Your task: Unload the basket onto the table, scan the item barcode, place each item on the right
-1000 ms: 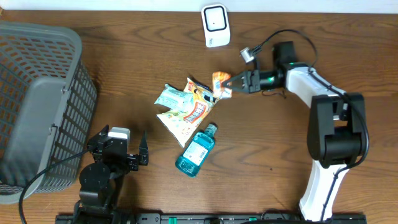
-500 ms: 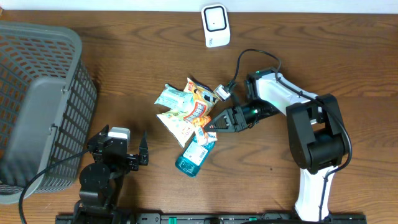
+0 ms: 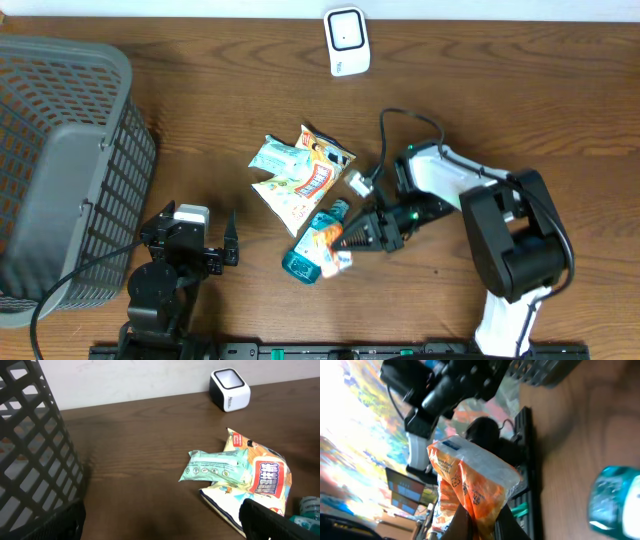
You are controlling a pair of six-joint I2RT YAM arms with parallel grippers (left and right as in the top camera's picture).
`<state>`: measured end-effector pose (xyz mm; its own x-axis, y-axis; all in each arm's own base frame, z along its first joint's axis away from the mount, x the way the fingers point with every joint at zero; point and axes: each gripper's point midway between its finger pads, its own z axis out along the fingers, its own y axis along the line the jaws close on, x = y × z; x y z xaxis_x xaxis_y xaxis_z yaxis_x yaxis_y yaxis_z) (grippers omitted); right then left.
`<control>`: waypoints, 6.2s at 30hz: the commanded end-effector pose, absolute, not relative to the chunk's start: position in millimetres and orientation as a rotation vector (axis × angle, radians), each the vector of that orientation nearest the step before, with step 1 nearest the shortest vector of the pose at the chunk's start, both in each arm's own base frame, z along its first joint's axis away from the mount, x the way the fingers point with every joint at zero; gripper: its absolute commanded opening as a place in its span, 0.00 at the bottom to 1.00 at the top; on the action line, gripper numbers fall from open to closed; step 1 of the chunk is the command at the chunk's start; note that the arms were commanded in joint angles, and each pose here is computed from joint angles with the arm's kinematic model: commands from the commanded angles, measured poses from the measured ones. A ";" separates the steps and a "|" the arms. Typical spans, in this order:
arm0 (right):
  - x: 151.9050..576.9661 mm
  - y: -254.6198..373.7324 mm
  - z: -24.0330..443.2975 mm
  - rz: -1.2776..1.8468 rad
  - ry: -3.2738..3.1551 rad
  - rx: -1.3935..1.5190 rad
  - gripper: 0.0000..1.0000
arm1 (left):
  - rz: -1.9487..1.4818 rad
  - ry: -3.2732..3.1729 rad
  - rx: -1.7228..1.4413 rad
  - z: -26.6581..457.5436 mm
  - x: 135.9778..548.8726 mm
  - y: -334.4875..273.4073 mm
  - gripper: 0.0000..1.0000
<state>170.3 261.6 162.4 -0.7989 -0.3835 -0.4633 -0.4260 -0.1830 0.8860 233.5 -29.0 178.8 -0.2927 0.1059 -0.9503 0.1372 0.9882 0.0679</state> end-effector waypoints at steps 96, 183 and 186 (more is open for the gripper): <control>645.2 237.5 94.4 -0.819 1.841 -1.061 0.01 | -0.043 1.869 0.183 178.8 233.2 -31.1 0.98; 457.5 21.4 200.9 0.838 2.765 0.566 0.99 | -0.043 1.869 0.183 178.8 233.2 -31.1 0.98; 448.2 89.7 197.9 0.886 2.848 0.416 0.99 | -0.043 1.869 0.183 178.8 233.2 -31.1 0.98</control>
